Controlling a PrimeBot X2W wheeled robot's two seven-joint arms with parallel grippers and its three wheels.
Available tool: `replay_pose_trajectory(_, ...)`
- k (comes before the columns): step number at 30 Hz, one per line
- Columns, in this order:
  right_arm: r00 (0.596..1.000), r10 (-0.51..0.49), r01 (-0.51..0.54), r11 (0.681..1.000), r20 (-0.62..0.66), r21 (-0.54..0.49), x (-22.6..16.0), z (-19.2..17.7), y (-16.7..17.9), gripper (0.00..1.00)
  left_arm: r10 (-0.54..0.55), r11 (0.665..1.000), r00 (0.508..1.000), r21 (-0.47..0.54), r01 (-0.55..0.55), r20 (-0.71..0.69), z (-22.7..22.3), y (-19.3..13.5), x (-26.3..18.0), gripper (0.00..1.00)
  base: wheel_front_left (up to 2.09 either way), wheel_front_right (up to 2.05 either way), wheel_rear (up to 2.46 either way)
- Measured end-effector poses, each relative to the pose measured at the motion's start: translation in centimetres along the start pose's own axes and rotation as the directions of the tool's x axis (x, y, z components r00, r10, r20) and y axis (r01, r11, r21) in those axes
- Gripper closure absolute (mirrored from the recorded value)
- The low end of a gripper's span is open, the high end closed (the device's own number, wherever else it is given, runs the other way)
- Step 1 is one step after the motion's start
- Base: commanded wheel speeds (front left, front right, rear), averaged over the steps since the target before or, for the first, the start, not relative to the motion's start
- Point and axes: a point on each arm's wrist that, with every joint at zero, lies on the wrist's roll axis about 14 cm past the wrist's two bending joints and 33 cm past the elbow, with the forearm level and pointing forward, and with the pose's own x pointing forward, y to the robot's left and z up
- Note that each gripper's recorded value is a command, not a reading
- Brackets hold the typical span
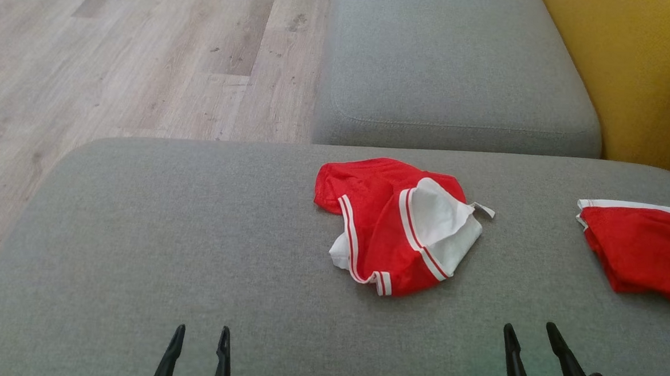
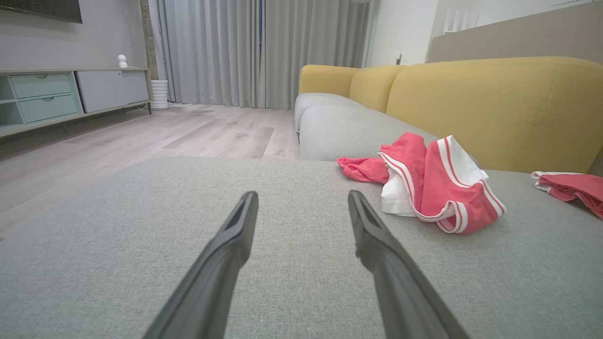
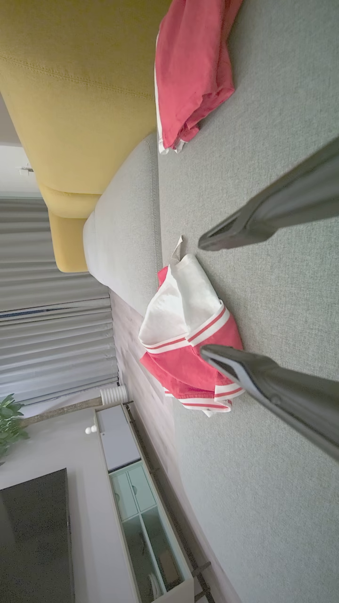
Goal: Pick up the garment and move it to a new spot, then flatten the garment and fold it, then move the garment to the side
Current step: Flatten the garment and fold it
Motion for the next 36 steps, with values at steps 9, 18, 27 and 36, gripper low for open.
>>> replay_pose_trajectory(9,1.000,-0.009,0.009,1.000,-0.002,0.003,-0.1,-0.1,-0.2,0.00,-0.005,1.000,1.000,-0.003,0.005,-0.004,-0.1,0.0,0.2,0.00,0.00,0.00,0.00)
replay_pose_trajectory(18,0.999,-0.006,0.007,1.000,-0.054,0.020,-0.2,-1.6,0.0,0.00,-0.235,0.971,0.970,0.031,0.237,-0.065,-1.0,-5.8,4.5,0.00,0.00,0.00,0.00)
replay_pose_trajectory(27,0.995,-0.045,0.044,0.999,-0.088,-0.013,0.5,-2.0,-2.5,0.00,-0.531,0.832,0.832,0.090,0.548,-0.160,-1.4,-15.7,11.6,0.00,0.00,0.00,0.00)
replay_pose_trajectory(36,0.986,-0.100,0.098,0.995,-0.130,-0.027,2.0,-2.8,-5.0,0.00,-0.666,0.697,0.688,0.088,0.712,-0.288,-5.1,-21.7,15.6,0.00,0.00,0.00,0.00)
